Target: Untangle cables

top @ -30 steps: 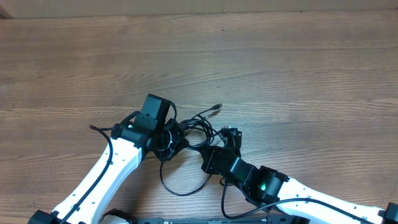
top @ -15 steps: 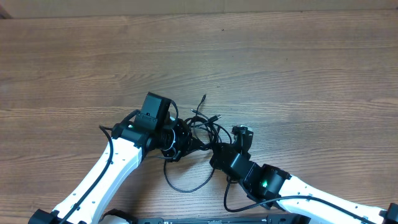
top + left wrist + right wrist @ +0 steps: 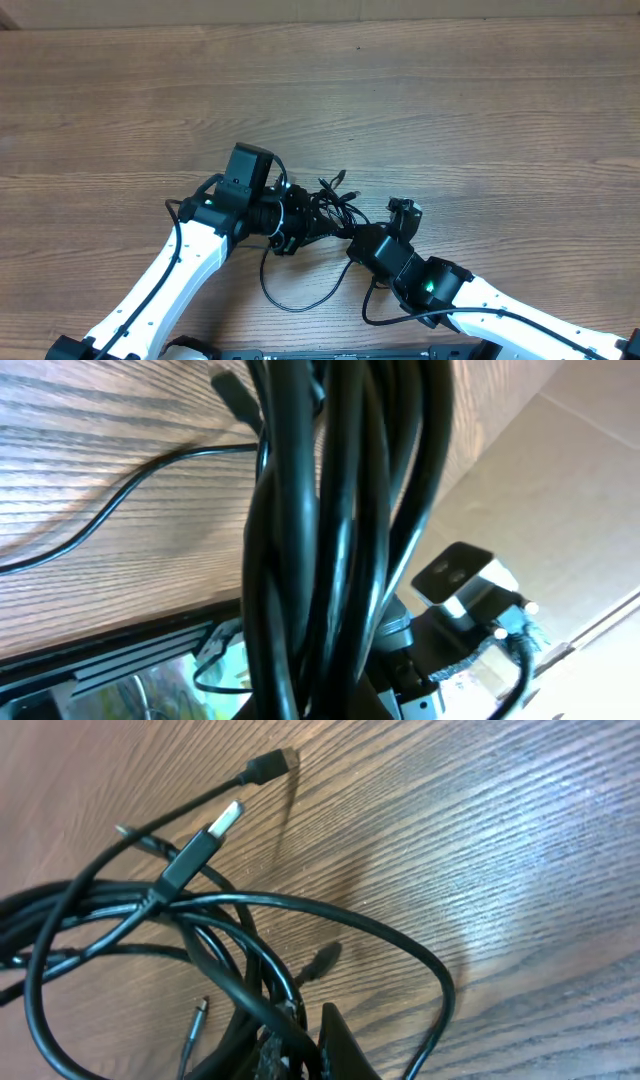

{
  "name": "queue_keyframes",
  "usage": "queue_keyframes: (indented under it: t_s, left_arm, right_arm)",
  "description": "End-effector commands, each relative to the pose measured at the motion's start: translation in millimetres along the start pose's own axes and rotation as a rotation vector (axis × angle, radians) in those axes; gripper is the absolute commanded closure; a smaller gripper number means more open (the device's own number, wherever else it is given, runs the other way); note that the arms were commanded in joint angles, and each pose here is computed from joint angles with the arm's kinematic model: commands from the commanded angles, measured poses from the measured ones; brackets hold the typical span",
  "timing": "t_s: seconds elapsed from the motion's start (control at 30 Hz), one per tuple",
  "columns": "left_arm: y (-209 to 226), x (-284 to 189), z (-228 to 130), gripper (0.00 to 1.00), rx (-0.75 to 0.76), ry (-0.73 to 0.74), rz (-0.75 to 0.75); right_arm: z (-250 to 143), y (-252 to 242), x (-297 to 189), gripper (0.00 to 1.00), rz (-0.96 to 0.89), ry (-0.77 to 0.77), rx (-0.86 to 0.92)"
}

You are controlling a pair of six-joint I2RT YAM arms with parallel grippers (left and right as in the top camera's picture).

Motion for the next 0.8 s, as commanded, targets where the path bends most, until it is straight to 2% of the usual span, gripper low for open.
queue_keyframes:
  t_s: [0.0,0.43,0.57,0.63,0.77]
  left_arm:
    - [-17.8,-18.1,-5.1,0.96,-0.063,0.096,-0.102]
    - [-16.7,-48.4,30.6,0.96,-0.166,-0.016,-0.185]
    - [-12.3,-48.4,42.3,0.93,-0.175,-0.115,-0.157]
    - [-8.7,-47.8,47.7,0.86,-0.184,-0.169,-0.134]
    - [-2.8,-47.9,59.0,0.89,-0.191,-0.281,-0.093]
  right_arm:
    - [-0.4,-20.8,5.4,0.96,-0.087,-0.001,0.033]
    - [0.1,-22.2,5.9,0.96,-0.090,0.010,0.040]
    - [-2.6,-20.5,6.0,0.96,-0.079,0.032,0.041]
    - [-6.1,-17.9,6.0,0.96,-0.062,0.063,0.025]
    - [-16.1,1.3,3.3,0.96,0.065,0.163,-0.105]
Point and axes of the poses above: each gripper's point midway between its finger pads, its own x axis out along the fingers, its own y axis along the line the jaws close on, z = x × y, the point moved 5 cm from there along -x, back along the fingers, and after that the axes turned 5 degrees about -x, right-handed, at the moved point
